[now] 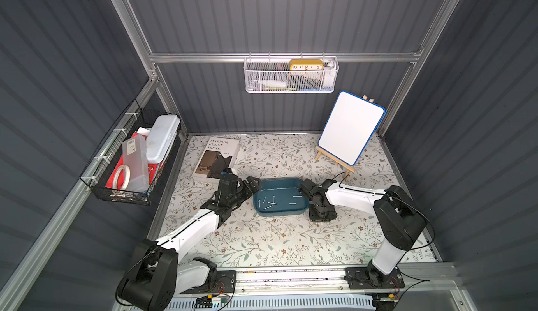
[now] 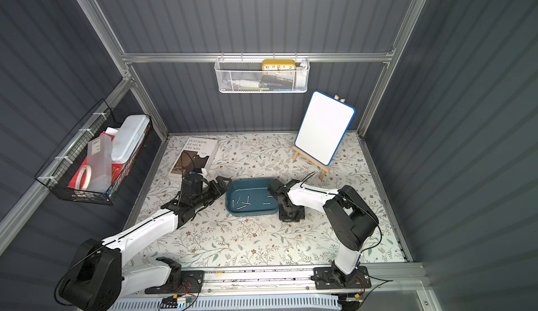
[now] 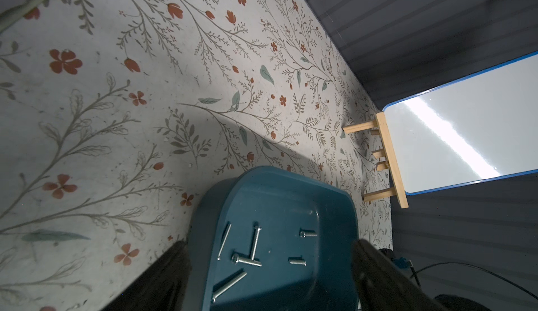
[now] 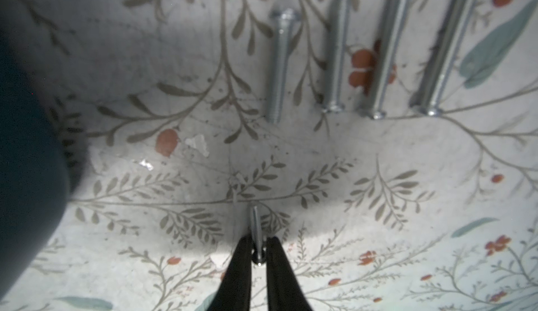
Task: Take out the screws from the storage box
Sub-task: Place the screw at the center of the board, then adjust the storage box at the center of the board.
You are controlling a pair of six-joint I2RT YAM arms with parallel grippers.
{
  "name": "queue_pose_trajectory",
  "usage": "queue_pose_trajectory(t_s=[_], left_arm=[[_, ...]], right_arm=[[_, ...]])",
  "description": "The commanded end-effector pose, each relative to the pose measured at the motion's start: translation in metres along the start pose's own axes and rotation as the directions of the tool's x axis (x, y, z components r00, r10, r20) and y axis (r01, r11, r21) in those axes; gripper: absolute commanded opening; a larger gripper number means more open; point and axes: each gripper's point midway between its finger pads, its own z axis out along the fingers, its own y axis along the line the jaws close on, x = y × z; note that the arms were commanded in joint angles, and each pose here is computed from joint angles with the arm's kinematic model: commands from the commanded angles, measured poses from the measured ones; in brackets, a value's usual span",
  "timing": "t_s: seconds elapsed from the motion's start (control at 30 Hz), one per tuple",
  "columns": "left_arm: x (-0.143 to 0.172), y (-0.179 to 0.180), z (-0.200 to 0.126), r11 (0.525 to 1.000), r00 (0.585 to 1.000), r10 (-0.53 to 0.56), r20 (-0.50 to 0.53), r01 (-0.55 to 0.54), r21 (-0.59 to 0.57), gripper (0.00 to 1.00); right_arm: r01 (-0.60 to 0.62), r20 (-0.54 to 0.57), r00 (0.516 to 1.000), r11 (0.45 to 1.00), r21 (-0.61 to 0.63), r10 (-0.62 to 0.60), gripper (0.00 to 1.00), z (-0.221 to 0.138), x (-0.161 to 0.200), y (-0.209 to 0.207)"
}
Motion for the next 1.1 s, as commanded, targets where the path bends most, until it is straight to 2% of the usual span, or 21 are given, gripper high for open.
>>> queue_pose_trajectory(t_s=[0.0,0.1,0.27,0.4,0.5,0.63,0.87,1.07], left_arm=[[-0.007,-0.013,-0.004,1.000,1.000,-0.001,0.015,0.000,0.028,0.90],[-0.010,-0.016,-0.005,1.000,1.000,0.003,0.022,-0.003,0.029,0.90],[-0.012,-0.013,-0.003,1.000,1.000,0.006,0.031,-0.006,0.013,0.90],[-0.012,-0.013,-0.005,1.000,1.000,0.002,0.031,-0.002,0.016,0.90],[-0.012,-0.014,-0.007,1.000,0.999,0.001,0.037,-0.002,0.018,0.91],[-0.011,-0.013,-0.009,1.000,0.999,-0.002,0.035,0.001,0.018,0.91],[-0.011,-0.014,-0.012,1.000,0.999,-0.010,0.038,0.009,0.026,0.91],[-0.010,-0.013,-0.017,1.000,0.999,-0.018,0.043,0.017,0.024,0.91]], right_arm=[[-0.002,0.027,1.000,1.000,-0.012,0.002,0.25,-0.008,0.000,-0.001],[0.005,0.090,0.996,0.999,-0.040,-0.001,0.33,-0.034,-0.009,-0.002],[0.027,0.192,0.981,0.995,-0.094,-0.008,0.41,-0.080,-0.022,-0.003],[0.025,0.259,0.966,0.991,-0.135,0.011,0.49,-0.100,-0.038,0.003],[-0.026,0.267,0.961,0.987,-0.158,0.068,0.52,-0.100,-0.058,0.009],[-0.089,0.183,0.975,0.973,-0.215,0.129,0.53,-0.089,-0.084,0.019],[-0.075,0.133,0.985,0.973,-0.220,0.106,0.54,-0.065,-0.105,0.041],[-0.083,0.087,0.991,0.977,-0.196,0.102,0.49,-0.045,-0.112,0.047]])
